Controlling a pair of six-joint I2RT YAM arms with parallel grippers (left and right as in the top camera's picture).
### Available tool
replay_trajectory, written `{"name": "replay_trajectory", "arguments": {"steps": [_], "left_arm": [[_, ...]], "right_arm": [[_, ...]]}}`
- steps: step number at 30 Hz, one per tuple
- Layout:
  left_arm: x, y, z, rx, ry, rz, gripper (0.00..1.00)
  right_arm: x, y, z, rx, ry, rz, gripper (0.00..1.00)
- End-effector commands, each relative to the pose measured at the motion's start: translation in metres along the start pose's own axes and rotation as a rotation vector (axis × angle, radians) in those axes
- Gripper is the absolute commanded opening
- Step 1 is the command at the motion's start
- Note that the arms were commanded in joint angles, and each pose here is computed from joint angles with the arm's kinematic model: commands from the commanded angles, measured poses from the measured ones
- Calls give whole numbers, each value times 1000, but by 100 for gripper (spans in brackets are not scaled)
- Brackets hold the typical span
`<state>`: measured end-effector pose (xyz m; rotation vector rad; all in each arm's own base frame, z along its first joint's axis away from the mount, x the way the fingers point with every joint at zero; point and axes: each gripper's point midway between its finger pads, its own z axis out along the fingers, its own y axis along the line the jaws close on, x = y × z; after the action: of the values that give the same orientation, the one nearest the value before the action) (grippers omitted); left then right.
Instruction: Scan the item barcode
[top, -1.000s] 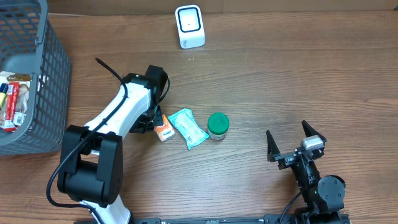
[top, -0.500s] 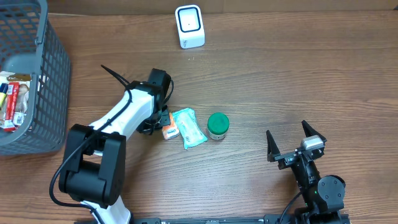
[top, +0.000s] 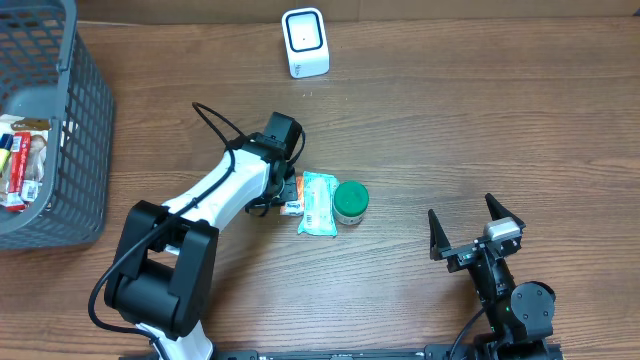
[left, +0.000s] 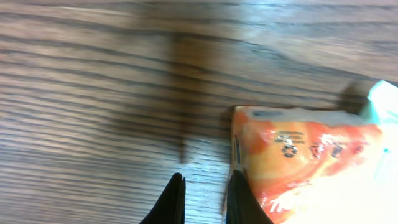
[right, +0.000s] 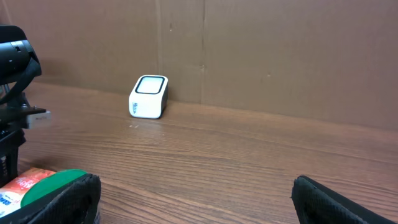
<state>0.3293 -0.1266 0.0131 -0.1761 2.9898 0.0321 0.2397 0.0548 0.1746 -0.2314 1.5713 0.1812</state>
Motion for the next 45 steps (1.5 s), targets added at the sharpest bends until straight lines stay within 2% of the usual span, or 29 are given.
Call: {"name": "replay_trajectory", "arguments": {"steps": [1,12,17,19,23,28,35,41,45], "left_arm": [[9,-26,-7,81,4,59,8],[40,-76,-13,166,33,161,10],[41,-75,-18,148,44,162,14],[30,-63,-29,108,48,139,18],[10,-50,-60,92,57,207,26],[-19,-36,-87,62,3,213,35],[-47,-10,-125,-13,-52,287,37],[-95,32,-214,-129,-239,195,37],[-126,57,-288,-91,-431,89,35]], "right_arm": [[3,0,0,2,-1,0,100],[3,0,0,2,-1,0,100],[3,0,0,2,-1,0,100],[3,0,0,2,-1,0,100],[3,0,0,2,-1,0,100],[3,0,0,2,-1,0,100],[3,0,0,2,-1,0,100],[3,0,0,2,-1,0,100],[3,0,0,2,-1,0,100]]}}
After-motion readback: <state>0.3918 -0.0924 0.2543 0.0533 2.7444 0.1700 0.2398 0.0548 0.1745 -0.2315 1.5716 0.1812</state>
